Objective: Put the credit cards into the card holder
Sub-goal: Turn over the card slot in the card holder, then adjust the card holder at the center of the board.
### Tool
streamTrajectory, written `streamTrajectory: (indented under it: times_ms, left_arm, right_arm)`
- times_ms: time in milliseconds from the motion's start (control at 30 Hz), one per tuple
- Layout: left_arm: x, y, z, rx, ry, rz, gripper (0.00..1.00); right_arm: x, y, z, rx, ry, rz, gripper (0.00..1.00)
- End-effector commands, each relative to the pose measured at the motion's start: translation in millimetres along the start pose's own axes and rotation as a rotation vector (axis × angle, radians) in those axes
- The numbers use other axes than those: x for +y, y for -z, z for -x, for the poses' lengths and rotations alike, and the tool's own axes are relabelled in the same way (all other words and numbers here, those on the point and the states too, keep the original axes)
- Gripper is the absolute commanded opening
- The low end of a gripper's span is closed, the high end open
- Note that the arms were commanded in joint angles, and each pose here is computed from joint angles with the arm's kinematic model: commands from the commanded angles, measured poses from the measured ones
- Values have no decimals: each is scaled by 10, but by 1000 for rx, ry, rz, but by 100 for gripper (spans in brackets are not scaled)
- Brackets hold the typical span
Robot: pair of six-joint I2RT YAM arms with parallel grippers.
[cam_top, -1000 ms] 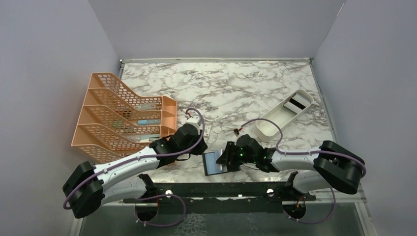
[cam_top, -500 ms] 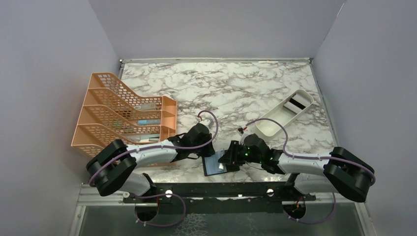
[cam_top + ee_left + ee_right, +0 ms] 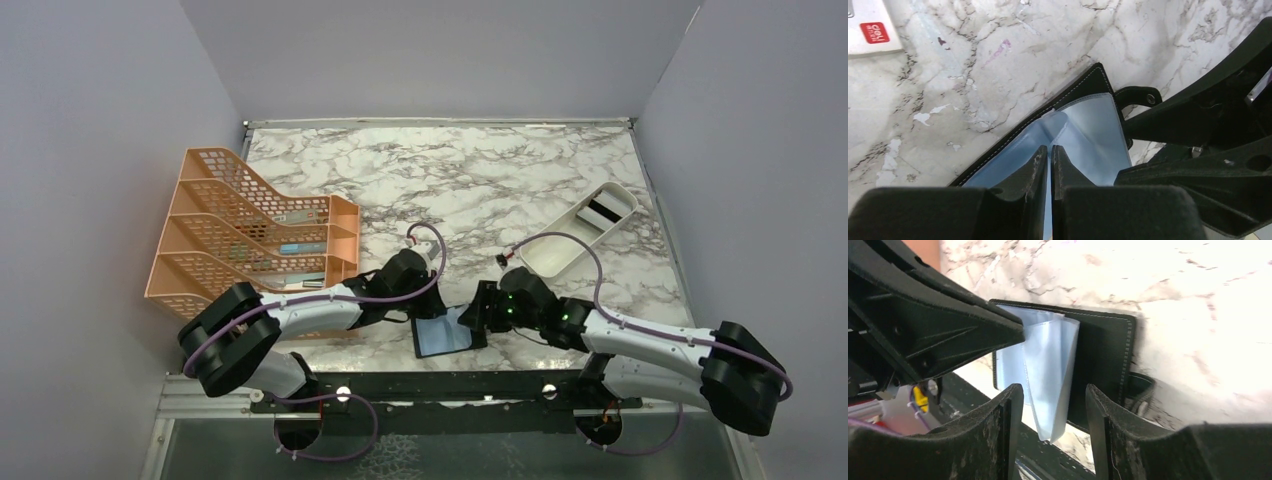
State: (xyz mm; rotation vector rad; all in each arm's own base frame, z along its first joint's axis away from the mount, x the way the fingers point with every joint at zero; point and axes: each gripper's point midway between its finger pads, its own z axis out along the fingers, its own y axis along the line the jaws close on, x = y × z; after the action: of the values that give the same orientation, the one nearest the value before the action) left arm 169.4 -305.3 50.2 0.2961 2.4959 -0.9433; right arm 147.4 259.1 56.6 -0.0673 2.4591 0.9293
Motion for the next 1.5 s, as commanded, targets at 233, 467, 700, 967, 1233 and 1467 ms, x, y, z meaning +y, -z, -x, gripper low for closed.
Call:
streamTrajectory:
  times_ms: [233,467,700,967,1233,1467]
  left_arm:
    - [-484,-109,128,1,10,-212,18]
    - [-380,-250,248,-20,-15,-122,18]
    - [-448,-310,387,-46,-13,-121,22]
    - [-430,-417,359,-21,0,-111,22]
    - [-406,-197,609,-80,-43,-31,28]
    - [-161,9,417,-38,-123,52,30]
  right_arm:
    - [181,363,215,-42,73,20,47]
    - [370,317,146,-16,71,141,34]
    - [293,191,12,30,46,135,30]
    - [150,74,-68,39,13,96,30]
    - [-347,-62,-186,65,14,-133,30]
    - [-667,-20,-221,45,24,-264,30]
